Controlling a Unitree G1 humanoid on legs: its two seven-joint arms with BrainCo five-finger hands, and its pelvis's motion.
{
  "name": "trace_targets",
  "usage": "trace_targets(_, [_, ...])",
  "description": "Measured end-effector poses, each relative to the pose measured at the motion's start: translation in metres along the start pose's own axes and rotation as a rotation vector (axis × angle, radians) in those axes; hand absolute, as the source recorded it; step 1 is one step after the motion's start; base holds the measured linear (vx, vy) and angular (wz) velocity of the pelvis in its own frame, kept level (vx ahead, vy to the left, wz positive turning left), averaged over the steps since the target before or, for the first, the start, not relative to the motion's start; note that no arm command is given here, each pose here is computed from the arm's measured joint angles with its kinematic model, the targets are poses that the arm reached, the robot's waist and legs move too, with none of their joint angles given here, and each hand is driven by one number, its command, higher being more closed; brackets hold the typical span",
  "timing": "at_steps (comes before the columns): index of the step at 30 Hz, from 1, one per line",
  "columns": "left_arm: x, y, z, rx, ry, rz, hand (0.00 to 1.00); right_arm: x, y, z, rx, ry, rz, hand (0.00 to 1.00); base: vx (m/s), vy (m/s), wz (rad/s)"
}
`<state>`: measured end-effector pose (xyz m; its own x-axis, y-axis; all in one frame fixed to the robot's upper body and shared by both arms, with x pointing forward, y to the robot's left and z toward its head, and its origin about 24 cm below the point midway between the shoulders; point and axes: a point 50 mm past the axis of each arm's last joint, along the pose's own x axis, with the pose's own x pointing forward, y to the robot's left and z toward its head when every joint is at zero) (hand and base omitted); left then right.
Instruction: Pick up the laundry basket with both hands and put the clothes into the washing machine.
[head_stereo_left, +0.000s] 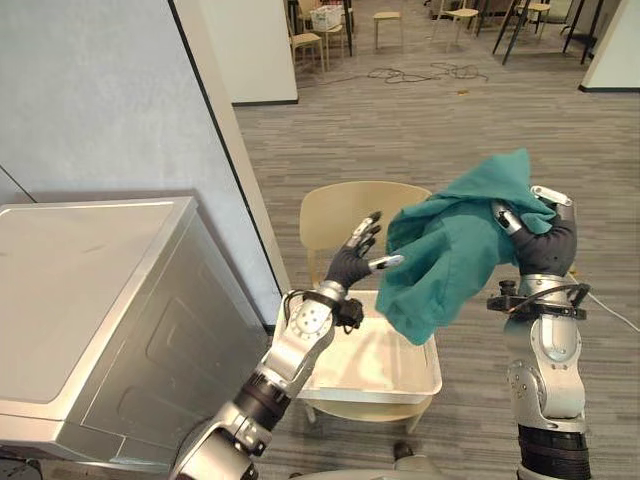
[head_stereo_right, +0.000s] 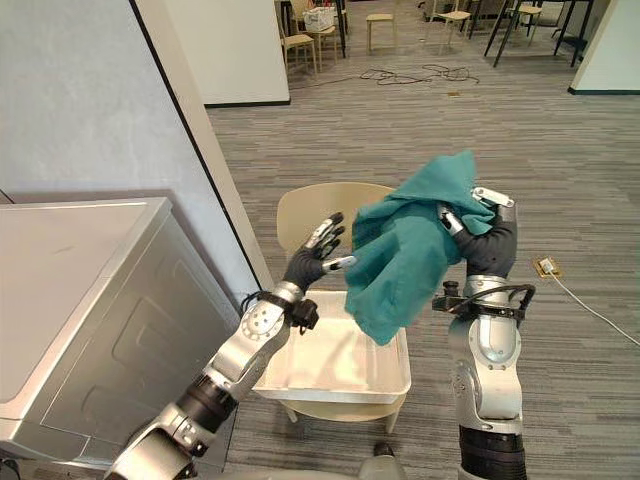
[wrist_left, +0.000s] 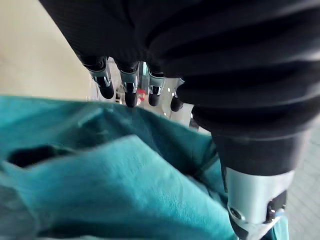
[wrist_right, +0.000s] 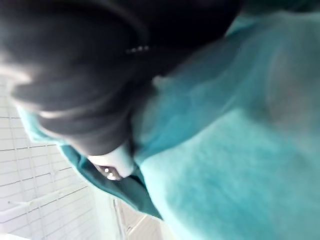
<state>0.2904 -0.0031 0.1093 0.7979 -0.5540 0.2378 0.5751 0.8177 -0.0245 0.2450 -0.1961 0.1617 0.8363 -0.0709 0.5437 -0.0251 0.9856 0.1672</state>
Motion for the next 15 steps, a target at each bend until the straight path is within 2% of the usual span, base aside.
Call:
trace_targets(6, [0.015,-0.012,0.005,0.024,-0.004,-0.077,0.0,0.002,0.02,0.005,0.088,-0.023,0.104,1.0,0.0,-0.004,-0.12])
trace_targets(15, [0.024,-0.041,-0.002,0.114,0.049,-0.252,0.0,0.004,0.031,0.009,0.169,-0.038,0.162,1.0,0.0,-0.004,-0.07])
